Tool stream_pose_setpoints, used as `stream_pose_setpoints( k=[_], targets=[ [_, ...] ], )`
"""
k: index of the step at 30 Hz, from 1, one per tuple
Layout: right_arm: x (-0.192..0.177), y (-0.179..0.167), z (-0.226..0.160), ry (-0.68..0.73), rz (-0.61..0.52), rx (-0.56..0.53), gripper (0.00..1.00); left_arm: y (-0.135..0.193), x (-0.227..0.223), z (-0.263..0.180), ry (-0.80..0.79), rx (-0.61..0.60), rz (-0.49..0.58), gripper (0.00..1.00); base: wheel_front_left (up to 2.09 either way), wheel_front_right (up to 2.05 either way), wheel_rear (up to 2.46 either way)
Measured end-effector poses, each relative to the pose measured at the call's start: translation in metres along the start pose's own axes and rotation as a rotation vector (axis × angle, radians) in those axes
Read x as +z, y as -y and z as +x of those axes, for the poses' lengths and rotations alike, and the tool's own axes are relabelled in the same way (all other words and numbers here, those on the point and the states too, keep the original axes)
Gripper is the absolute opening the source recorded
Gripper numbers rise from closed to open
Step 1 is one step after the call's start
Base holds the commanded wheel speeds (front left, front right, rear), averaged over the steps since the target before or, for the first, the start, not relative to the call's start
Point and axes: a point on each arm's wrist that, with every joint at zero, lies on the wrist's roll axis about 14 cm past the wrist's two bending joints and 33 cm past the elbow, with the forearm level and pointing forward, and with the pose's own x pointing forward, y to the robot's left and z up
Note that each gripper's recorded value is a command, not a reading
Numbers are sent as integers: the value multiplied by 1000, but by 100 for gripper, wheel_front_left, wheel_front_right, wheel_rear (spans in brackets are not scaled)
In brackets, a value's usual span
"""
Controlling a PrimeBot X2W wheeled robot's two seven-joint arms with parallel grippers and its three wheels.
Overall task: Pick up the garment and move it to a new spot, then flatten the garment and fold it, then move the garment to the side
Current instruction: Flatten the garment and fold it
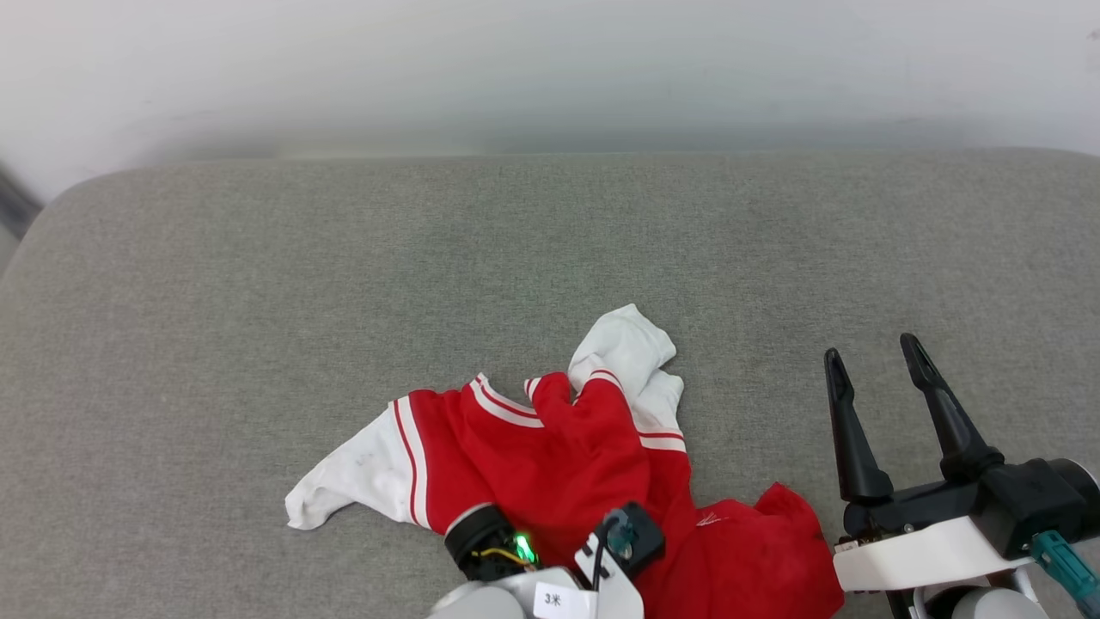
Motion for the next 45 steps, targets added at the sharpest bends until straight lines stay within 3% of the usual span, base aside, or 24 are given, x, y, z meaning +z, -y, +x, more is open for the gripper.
stream_pose_setpoints(
  k=[6,11,16,20,26,30,35,41,45],
  targets=[
    [2,-1,2,6,-1,4,100,-23,49,-18,240,92,-17,100,0,0,0],
    [6,-2,1,16,-4,5,100,-48,99,-59,520,203,-49,100,0,0,0],
    [12,-4,2,34,-7,11,100,-101,129,-128,826,454,-62,100,0,0,0],
    [13,-7,1,37,-11,20,100,-139,122,-184,1014,686,-52,100,0,0,0],
    [14,-8,3,41,-17,27,100,-169,58,-215,1039,913,-142,100,0,0,0],
    [10,-10,5,32,-27,35,100,-169,27,-219,1011,961,-203,100,0,0,0],
    [-8,-18,10,-20,-46,67,100,-158,20,-225,1040,968,-217,100,0,0,0],
    [-52,-47,31,-273,-118,233,100,-160,16,-222,1030,971,-210,100,0,0,0],
    [-82,-60,43,-526,-183,366,100,-166,19,-221,1035,979,-210,100,0,0,0]
  ],
)
